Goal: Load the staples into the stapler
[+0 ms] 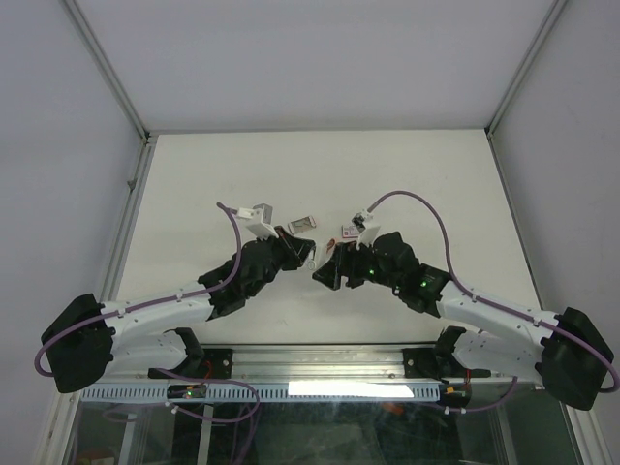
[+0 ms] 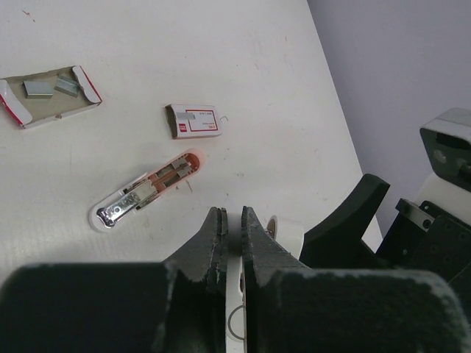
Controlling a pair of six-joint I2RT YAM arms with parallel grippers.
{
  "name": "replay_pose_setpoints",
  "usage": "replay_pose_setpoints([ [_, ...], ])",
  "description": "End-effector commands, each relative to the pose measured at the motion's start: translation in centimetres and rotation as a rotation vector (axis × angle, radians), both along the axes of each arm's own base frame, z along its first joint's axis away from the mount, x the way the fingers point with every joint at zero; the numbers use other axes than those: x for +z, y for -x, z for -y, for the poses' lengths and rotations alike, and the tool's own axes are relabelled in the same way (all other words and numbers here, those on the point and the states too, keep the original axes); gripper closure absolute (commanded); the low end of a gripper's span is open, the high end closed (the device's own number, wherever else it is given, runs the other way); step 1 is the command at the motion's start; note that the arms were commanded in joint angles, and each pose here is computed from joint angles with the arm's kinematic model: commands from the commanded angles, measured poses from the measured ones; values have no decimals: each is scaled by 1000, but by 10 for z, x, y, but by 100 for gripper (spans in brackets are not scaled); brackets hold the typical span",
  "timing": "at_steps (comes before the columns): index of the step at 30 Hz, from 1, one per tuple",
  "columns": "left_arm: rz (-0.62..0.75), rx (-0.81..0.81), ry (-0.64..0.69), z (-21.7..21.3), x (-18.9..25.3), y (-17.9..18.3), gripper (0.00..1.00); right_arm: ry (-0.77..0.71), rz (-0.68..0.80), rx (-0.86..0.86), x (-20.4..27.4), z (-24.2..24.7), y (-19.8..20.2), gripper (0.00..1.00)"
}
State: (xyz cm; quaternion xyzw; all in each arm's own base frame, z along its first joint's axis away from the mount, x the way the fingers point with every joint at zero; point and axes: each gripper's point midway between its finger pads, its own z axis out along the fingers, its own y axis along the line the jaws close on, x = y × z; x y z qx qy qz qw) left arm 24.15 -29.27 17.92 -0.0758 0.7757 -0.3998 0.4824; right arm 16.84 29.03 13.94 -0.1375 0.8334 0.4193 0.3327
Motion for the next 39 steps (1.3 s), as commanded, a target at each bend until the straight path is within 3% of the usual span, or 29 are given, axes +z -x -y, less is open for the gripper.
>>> replay_pose_setpoints([
  [1, 60, 4, 102, 1, 30, -3, 100, -165, 84, -95, 51, -12, -23, 23],
  [7, 61, 1, 106, 1, 31, -2, 100, -160, 101, -180, 59, -11, -41, 33],
  [15, 66, -12, 113, 1, 33, 0, 100, -164, 106, -171, 61, -22, -49, 51],
  [20, 67, -17, 107, 1, 32, 1, 100, -186, 114, -138, 63, -29, -46, 69],
  [24, 54, -6, 104, -2, 27, 1, 100, -174, 129, -143, 62, -26, -48, 100],
  [39, -73, 7, 75, -22, -21, 5, 100, -163, 277, -183, 82, 4, -48, 100],
])
